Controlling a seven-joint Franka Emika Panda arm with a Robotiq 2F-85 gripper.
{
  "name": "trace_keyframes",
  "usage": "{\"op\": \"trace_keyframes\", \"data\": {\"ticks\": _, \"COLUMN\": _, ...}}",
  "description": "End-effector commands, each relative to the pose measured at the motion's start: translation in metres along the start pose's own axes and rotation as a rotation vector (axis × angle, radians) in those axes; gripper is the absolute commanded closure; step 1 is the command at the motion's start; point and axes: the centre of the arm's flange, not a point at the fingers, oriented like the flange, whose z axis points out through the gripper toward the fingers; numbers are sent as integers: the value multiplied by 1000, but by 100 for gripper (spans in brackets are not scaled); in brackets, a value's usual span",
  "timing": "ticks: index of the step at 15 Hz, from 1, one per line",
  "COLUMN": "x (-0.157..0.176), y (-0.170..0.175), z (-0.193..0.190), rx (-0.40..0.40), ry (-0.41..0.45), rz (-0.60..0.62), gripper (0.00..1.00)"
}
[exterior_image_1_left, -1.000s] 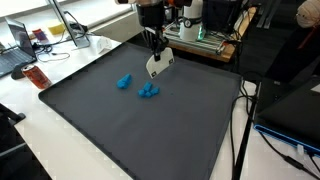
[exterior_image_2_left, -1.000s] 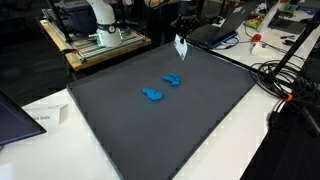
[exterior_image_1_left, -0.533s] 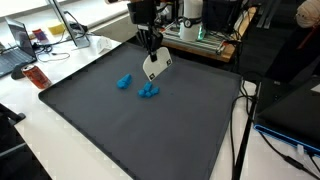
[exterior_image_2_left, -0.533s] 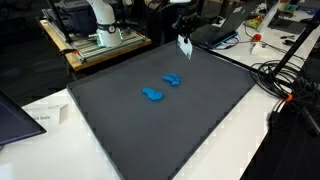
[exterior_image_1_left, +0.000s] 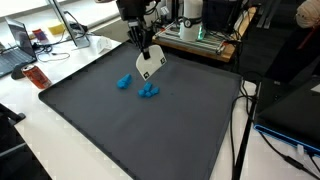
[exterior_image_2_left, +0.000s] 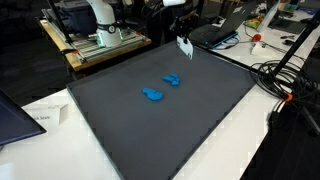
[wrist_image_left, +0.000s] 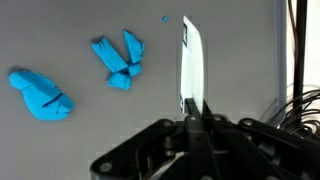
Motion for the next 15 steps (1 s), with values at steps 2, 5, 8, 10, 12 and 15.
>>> {"op": "trace_keyframes", "data": {"ticks": 2, "x": -6, "y": 18, "z": -10, "rx": 87, "ry": -3, "rz": -35, "gripper": 99}}
{"op": "trace_keyframes", "data": {"ticks": 5, "x": -3, "y": 25, "z": -8, "rx": 122, "ry": -1, "rz": -35, "gripper": 99}}
{"op": "trace_keyframes", "data": {"ticks": 8, "x": -1, "y": 34, "z": -3, "rx": 147, "ry": -4, "rz": -35, "gripper": 99}}
{"op": "trace_keyframes", "data": {"ticks": 10, "x": 0, "y": 41, "z": 3, "rx": 168, "ry": -10, "rz": -37, "gripper": 99}}
{"op": "trace_keyframes", "data": {"ticks": 12, "x": 1, "y": 53, "z": 11, "rx": 193, "ry": -14, "rz": -46, "gripper": 99}}
{"op": "trace_keyframes", "data": {"ticks": 15, "x": 8, "y": 73, "z": 22, "rx": 231, "ry": -22, "rz": -39, "gripper": 99}}
